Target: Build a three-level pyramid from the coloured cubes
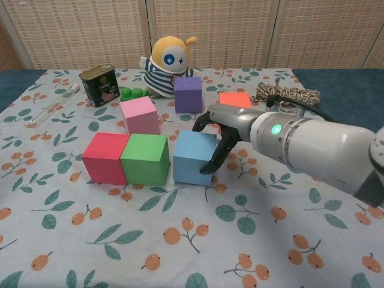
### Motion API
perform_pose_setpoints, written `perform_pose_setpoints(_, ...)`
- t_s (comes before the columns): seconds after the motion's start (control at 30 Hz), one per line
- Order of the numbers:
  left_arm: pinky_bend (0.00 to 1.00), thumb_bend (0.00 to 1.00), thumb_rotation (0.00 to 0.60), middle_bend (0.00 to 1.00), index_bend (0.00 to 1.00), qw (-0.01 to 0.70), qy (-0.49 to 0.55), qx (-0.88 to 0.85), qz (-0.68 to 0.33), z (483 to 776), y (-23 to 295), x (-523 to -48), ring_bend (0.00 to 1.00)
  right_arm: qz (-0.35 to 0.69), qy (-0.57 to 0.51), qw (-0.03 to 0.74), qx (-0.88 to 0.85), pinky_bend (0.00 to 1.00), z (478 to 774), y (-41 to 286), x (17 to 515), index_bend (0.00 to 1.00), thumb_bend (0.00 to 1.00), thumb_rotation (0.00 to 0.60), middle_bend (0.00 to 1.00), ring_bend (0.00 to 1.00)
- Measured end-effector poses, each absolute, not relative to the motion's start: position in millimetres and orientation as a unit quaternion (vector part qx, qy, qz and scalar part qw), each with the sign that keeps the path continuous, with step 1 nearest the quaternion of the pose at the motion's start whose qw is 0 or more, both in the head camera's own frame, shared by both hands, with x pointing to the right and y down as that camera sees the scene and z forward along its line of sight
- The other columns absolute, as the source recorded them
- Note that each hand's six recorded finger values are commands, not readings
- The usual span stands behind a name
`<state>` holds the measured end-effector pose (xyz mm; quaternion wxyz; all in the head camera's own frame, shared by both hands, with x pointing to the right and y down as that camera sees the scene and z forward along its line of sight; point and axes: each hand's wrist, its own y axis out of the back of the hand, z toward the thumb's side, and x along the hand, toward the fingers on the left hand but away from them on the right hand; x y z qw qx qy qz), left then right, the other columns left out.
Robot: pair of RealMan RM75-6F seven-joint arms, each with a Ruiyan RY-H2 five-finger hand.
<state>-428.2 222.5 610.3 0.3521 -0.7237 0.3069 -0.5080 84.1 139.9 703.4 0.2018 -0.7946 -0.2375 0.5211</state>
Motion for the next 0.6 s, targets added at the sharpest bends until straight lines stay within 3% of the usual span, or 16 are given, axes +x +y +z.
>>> perform_pose_setpoints(0.4,0.07,0.35,0.600,0.00,0.00,0.353,0.307,-0.724,-0.507,610.0,222.5,-427.9,0.00,0.519,-0.226,0.198,-0.801,0.18,704.9,142.6,75.2,0.53,0.43,0.600,0.13,0.04)
perform_pose_setpoints(0.6,0.07,0.35,0.600,0.00,0.00,0.352,0.307,-0.724,-0.507,609.8,222.9,-428.1,0.00,0.517,-0.229,0.199,-0.800,0.18,705.8,141.7,73.6,0.47,0.42,0.600,0.13,0.04)
